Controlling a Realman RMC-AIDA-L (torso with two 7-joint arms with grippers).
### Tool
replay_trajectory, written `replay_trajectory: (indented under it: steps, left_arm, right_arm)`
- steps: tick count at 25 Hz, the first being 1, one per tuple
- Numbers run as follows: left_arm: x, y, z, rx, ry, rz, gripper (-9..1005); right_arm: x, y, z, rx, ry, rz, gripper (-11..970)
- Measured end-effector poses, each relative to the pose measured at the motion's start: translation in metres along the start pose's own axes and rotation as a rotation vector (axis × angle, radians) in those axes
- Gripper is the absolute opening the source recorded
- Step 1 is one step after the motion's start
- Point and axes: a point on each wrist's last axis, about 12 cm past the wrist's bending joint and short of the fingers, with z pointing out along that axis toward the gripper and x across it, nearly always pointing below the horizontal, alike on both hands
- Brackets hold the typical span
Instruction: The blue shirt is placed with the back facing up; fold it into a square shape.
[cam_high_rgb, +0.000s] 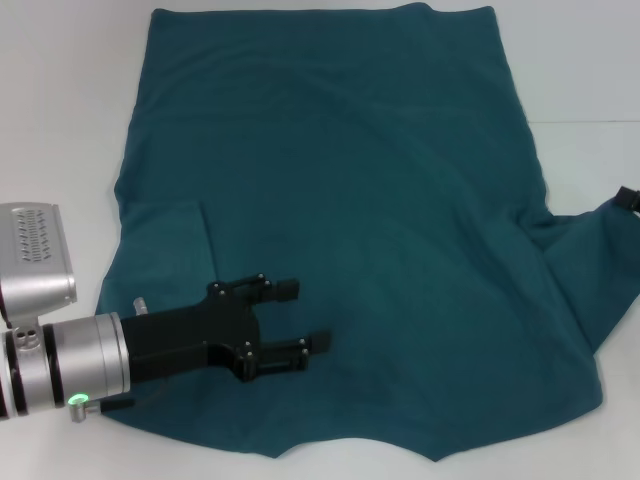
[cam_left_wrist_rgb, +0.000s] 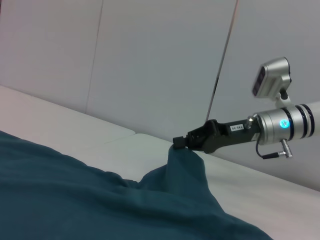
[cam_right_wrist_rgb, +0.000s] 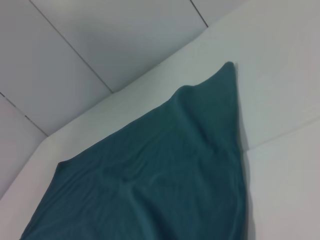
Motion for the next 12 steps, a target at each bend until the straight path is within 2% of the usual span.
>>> replay_trajectory:
  steps: [12]
  left_arm:
    - [0.0, 0.0, 0.0, -0.002, -0.003, -0.004, 812]
  right_arm:
    - [-0.019, 0.007, 0.011, 0.001, -0.001, -0.086, 1]
